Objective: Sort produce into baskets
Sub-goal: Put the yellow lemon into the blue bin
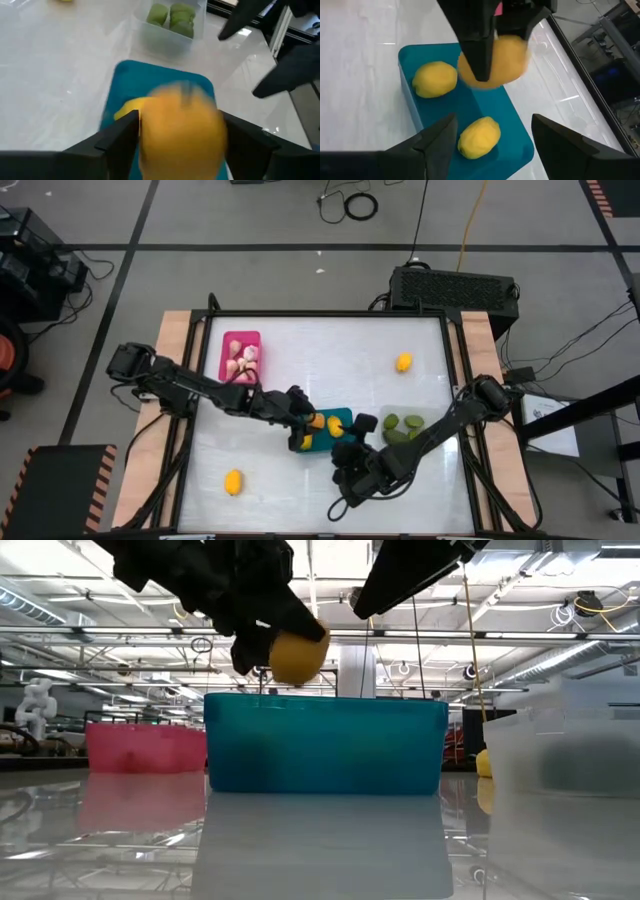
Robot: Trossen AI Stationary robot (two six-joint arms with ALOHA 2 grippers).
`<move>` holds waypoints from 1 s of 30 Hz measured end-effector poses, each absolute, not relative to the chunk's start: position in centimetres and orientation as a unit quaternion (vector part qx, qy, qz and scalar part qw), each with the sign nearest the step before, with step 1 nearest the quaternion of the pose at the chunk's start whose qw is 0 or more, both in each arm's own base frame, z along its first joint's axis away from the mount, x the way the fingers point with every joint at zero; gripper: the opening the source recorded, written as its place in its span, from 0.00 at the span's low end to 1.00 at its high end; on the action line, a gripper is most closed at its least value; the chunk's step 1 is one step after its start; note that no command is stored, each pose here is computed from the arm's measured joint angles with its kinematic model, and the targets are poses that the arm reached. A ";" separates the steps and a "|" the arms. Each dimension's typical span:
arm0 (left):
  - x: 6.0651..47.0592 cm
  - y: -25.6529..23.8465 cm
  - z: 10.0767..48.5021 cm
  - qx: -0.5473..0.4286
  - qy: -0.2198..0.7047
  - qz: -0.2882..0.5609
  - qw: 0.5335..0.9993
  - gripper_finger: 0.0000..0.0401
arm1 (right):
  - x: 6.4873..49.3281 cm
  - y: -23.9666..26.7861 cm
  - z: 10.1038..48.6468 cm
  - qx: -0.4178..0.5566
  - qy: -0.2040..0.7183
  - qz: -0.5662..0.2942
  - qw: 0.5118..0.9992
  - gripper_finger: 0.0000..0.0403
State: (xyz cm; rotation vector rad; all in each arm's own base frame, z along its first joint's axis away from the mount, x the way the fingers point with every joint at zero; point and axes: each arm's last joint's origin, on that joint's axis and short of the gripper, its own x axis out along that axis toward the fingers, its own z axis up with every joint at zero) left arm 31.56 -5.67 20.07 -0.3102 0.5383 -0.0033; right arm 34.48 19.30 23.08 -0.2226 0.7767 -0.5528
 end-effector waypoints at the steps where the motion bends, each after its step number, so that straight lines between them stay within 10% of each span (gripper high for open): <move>1: 31.6 -5.5 20.1 -0.152 0.263 0.000 0.953 0.66 | 34.5 19.3 23.1 -0.107 0.373 -0.265 0.883 0.62; 18: 28.9 -7.1 29.8 -0.299 0.397 -0.046 0.867 0.80 | 34.5 19.3 23.1 -0.106 0.372 -0.265 0.883 0.62; 30: 22.9 -15.0 26.7 -0.326 0.585 0.093 0.736 0.80 | 34.8 19.4 23.2 -0.099 0.364 -0.263 0.888 0.62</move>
